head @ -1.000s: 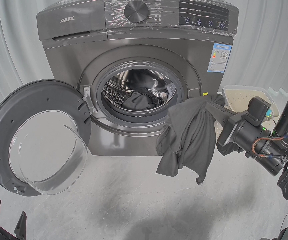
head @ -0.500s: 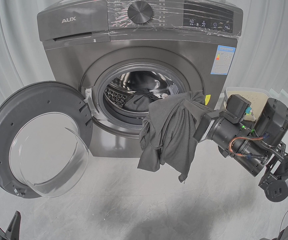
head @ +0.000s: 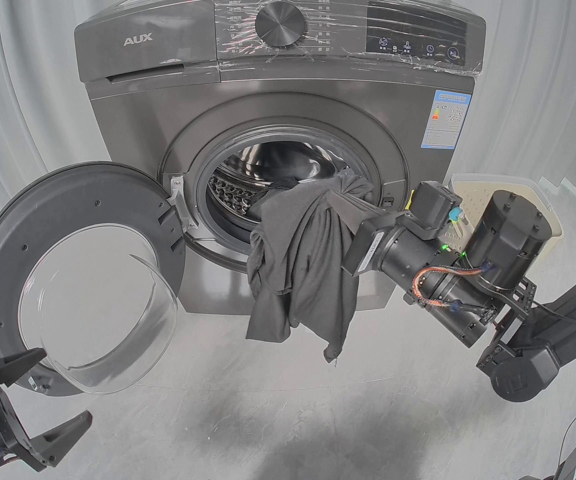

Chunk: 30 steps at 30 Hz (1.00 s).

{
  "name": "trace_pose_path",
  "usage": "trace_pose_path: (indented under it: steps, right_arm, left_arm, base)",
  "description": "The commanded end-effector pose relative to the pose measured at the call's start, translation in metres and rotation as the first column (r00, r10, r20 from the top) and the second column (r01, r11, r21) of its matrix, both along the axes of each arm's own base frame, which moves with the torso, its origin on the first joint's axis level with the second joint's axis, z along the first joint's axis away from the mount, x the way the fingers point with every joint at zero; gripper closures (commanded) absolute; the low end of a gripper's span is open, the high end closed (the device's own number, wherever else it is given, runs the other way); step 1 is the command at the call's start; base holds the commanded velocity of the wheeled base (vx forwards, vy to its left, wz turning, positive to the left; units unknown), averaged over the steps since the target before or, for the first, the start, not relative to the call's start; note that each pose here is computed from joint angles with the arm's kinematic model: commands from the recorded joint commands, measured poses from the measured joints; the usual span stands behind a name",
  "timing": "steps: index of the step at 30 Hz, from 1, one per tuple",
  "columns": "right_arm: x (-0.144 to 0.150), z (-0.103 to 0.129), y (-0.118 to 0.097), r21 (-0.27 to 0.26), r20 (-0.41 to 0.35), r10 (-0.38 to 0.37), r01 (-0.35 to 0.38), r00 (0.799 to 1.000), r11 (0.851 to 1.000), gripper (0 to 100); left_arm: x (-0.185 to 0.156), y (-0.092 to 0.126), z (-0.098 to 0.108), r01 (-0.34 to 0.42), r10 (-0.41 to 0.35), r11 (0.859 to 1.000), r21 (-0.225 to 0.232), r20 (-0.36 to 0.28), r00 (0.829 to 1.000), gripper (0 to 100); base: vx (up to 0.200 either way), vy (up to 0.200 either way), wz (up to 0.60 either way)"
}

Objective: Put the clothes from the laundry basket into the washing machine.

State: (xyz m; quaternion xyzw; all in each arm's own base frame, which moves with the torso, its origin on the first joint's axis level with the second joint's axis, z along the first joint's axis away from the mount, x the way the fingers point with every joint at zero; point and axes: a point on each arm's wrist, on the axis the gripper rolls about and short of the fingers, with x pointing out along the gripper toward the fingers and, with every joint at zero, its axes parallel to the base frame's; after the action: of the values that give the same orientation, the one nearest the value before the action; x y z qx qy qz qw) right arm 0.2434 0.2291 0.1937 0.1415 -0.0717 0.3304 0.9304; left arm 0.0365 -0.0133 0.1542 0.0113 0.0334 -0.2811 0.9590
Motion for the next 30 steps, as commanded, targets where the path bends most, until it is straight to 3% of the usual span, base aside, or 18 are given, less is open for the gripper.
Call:
trace_pose_path:
  steps: [1, 4, 6, 12, 17, 20, 30]
  right_arm:
    - [0.012, -0.009, 0.022, 0.006, 0.009, 0.029, -0.029, 1.0, 1.0, 100]
    - [0.014, -0.008, 0.025, 0.012, 0.018, 0.032, -0.032, 0.999, 0.999, 100]
    - [0.018, -0.005, 0.028, 0.021, 0.028, 0.03, -0.03, 0.999, 0.999, 100]
    - [0.023, -0.006, 0.032, 0.027, 0.037, 0.026, -0.027, 0.999, 0.999, 100]
    - [0.023, -0.003, 0.032, 0.033, 0.042, 0.025, -0.026, 0.999, 0.999, 100]
    - [0.021, -0.003, 0.031, 0.033, 0.042, 0.025, -0.026, 0.999, 0.999, 100]
    - [0.02, -0.002, 0.031, 0.045, 0.052, 0.023, -0.025, 0.998, 0.999, 100]
  left_arm:
    - [0.056, -0.018, 0.0, 0.18, -0.175, 0.983, 0.019, -0.164, 0.971, 0]
    - [0.066, -0.024, -0.001, 0.216, -0.209, 0.976, 0.019, -0.193, 0.959, 0]
    - [0.081, -0.033, -0.005, 0.259, -0.247, 0.966, 0.02, -0.237, 0.94, 0]
    - [0.108, -0.051, -0.014, 0.308, -0.291, 0.951, 0.024, -0.273, 0.917, 0]
    - [0.13, -0.066, -0.02, 0.292, -0.269, 0.955, 0.048, -0.273, 0.924, 0]
    - [0.137, -0.076, -0.021, 0.31, -0.286, 0.95, 0.051, -0.269, 0.92, 0]
    - [0.16, -0.092, -0.035, 0.308, -0.274, 0.949, 0.064, -0.312, 0.91, 0]
  base:
    - [0.0, 0.0, 0.0]
    - [0.0, 0.0, 0.0]
    - [0.0, 0.0, 0.0]
    - [0.0, 0.0, 0.0]
    - [0.0, 0.0, 0.0]
    - [0.0, 0.0, 0.0]
    - [0.0, 0.0, 0.0]
